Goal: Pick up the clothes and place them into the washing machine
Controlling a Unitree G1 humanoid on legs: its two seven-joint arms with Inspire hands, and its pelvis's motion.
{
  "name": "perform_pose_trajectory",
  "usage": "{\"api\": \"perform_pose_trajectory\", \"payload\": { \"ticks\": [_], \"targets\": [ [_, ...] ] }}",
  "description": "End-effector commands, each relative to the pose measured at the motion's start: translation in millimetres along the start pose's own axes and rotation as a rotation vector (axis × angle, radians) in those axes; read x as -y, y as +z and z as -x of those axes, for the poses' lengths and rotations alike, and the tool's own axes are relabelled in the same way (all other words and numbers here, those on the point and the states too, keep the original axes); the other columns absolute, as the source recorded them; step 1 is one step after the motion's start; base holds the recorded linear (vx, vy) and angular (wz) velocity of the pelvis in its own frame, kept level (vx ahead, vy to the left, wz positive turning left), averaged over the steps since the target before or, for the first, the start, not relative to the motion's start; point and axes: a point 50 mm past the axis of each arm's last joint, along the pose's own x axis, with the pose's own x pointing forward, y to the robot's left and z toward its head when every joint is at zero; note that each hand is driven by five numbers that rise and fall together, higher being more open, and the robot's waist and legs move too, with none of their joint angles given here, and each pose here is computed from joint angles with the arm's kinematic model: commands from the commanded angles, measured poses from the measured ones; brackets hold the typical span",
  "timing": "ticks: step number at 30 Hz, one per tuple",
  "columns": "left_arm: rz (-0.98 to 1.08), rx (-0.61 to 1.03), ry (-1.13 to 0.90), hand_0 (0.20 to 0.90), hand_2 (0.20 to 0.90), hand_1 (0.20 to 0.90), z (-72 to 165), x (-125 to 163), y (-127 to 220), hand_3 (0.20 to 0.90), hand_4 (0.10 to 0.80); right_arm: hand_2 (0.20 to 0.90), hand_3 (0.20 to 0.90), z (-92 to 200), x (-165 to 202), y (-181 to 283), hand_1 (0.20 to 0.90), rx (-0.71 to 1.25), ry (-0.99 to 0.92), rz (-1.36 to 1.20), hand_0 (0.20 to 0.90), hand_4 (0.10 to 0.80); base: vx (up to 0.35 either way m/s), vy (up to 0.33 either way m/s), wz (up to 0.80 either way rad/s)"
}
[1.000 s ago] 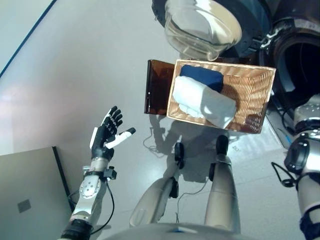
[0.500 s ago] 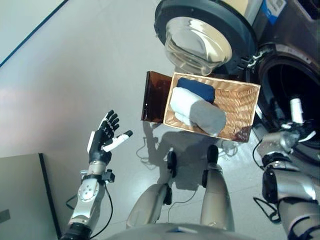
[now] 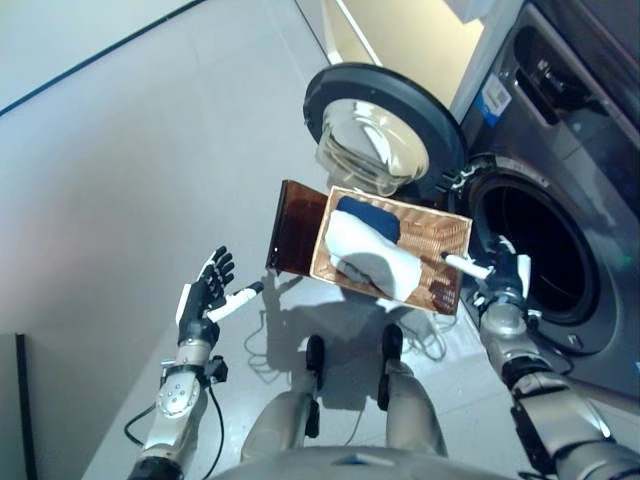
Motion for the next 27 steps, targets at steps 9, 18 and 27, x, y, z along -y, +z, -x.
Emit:
{"api": "perform_pose_trajectory", "payload": {
  "ticks": [9, 18, 27],
  "targets": [
    [-0.047, 0.147, 0.033, 0.9, 0.9, 0.9, -5, -16, 25, 0.9, 0.8, 0.9, 0.9, 5, -32, 26, 0.9, 0.183, 0.218, 0.142, 0.9, 0.8, 0.028, -0.027, 0.09],
    [-0.044, 0.202, 0.02, 0.9, 0.9, 0.9, -5, -19, 38, 0.9, 0.8, 0.9, 0.9, 3, -54, 43, 0.9, 0.195, 0.293, 0.107, 0.9, 0.8, -0.029, 0.002, 0.11],
    [-0.055, 0.239, -0.011, 0.9, 0.9, 0.9, -4, -19, 48, 0.9, 0.8, 0.9, 0.9, -11, -41, 50, 0.9, 0.165, 0.221, 0.18, 0.9, 0.8, -0.034, 0.021, 0.11]
  ]
}}
